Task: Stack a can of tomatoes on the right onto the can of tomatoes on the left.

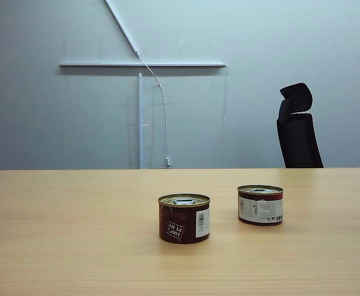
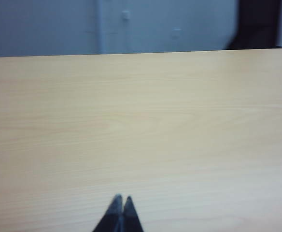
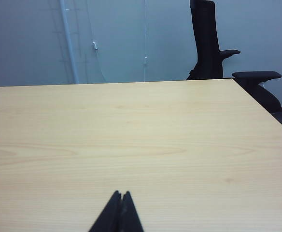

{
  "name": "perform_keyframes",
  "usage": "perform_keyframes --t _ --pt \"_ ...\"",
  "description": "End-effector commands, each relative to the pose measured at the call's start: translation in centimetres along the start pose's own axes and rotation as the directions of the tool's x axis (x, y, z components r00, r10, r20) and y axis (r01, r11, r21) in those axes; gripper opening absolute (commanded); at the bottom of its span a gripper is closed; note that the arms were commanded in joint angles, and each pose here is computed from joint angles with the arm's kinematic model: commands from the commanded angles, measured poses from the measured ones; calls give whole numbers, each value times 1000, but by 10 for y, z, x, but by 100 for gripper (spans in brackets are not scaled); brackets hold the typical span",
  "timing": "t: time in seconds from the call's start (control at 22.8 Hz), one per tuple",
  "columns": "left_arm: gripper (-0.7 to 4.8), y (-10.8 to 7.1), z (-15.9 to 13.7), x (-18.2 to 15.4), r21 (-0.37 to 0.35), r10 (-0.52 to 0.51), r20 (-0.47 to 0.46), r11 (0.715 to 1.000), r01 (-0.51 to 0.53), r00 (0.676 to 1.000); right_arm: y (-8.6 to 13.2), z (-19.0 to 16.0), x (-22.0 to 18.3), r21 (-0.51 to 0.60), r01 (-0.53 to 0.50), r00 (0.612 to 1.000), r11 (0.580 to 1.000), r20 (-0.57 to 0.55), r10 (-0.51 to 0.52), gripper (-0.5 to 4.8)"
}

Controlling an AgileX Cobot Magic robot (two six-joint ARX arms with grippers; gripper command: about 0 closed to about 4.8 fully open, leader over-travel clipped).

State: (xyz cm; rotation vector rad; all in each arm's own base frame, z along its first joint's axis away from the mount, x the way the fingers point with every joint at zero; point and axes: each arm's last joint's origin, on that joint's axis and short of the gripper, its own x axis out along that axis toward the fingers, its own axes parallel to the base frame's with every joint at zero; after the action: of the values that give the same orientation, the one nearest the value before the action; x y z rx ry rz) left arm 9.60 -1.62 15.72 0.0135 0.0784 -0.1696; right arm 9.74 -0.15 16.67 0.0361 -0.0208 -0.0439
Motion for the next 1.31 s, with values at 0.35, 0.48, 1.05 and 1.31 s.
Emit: perform_keyframes --t 0.35,0.48,1.05,1.31 --pt "-4 -40 -11 0 31 -374 -149 924 382 916 2 12 -1 255 -85 992 963 115 57 -8" --pt "-4 -48 -13 -2 37 -441 -173 891 453 881 4 20 -3 247 -141 985 959 129 112 -8" --pt "-4 -60 -14 -8 46 -547 -191 825 564 815 19 43 16 161 -430 880 889 -147 452 30" --pt "-4 -61 -16 -8 46 -546 -210 823 566 811 42 33 45 130 -545 752 829 -361 551 318"
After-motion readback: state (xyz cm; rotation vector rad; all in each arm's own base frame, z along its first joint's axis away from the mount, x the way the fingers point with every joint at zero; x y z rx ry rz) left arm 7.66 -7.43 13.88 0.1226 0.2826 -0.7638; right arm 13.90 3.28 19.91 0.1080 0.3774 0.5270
